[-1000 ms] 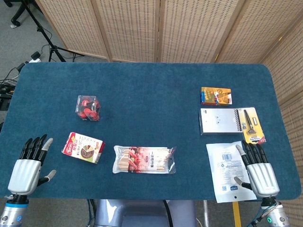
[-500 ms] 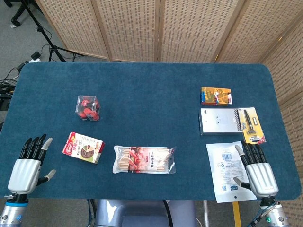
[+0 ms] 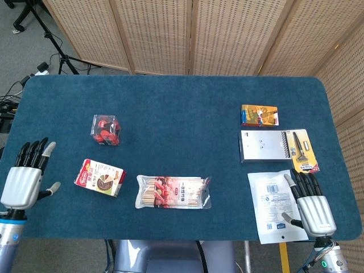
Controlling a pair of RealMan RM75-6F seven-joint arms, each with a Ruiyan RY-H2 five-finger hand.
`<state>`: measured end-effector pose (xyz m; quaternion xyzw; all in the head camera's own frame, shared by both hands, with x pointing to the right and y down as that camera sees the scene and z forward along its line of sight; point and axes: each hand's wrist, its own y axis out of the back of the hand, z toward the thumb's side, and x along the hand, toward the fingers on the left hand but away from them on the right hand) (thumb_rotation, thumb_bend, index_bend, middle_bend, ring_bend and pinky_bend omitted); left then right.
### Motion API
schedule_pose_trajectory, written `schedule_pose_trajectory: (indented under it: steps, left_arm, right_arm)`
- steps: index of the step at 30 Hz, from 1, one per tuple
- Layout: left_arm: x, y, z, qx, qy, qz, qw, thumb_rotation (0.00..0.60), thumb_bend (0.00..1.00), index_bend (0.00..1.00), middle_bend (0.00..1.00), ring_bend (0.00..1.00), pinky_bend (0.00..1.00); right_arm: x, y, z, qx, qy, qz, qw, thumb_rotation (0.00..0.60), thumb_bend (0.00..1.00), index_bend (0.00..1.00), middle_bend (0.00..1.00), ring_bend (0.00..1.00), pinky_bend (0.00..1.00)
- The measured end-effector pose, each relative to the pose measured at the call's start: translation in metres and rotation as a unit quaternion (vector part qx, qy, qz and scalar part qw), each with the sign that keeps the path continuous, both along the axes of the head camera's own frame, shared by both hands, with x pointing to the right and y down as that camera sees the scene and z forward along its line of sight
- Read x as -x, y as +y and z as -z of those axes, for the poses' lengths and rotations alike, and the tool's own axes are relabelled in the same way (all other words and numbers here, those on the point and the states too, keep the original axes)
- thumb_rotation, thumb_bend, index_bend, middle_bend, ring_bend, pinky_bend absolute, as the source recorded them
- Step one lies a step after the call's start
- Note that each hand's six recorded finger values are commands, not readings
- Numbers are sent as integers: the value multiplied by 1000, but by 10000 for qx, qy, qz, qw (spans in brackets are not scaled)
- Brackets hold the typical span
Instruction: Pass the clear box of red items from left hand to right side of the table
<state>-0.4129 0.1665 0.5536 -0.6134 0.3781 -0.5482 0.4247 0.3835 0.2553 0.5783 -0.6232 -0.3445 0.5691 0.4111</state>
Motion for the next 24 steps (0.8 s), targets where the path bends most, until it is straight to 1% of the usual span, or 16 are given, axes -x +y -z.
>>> schedule_pose_trajectory:
  steps: [2,9,12,15,20,24]
  left_arm:
    - [3,-14,-4,151,-54,23,9999,600,147,0,0,0,0]
    - [5,-61,-32,879,-106,140,9960,600,152,0,0,0,0]
    - [2,-80,-40,1051,-134,140,9943,600,155,0,0,0,0]
    - [-2,-94,-43,1063,-247,59,9940,600,155,0,0,0,0]
    - [-17,-110,-44,1018,-450,-153,9937,600,155,0,0,0,0]
    - [-30,-119,-50,1145,-589,-350,9911,600,156,0,0,0,0]
  right_arm:
    - [1,0,-1,2,7,13,10000,600,91,0,0,0,0]
    - [2,1,-6,74,42,33,10000,600,90,0,0,0,0]
    - [3,1,-8,102,54,46,9999,600,90,0,0,0,0]
    - [3,0,-10,113,58,50,9999,600,91,0,0,0,0]
    - [3,0,-14,151,66,44,9999,600,91,0,0,0,0]
    - [3,1,-15,174,75,51,9998,600,92,0,0,0,0]
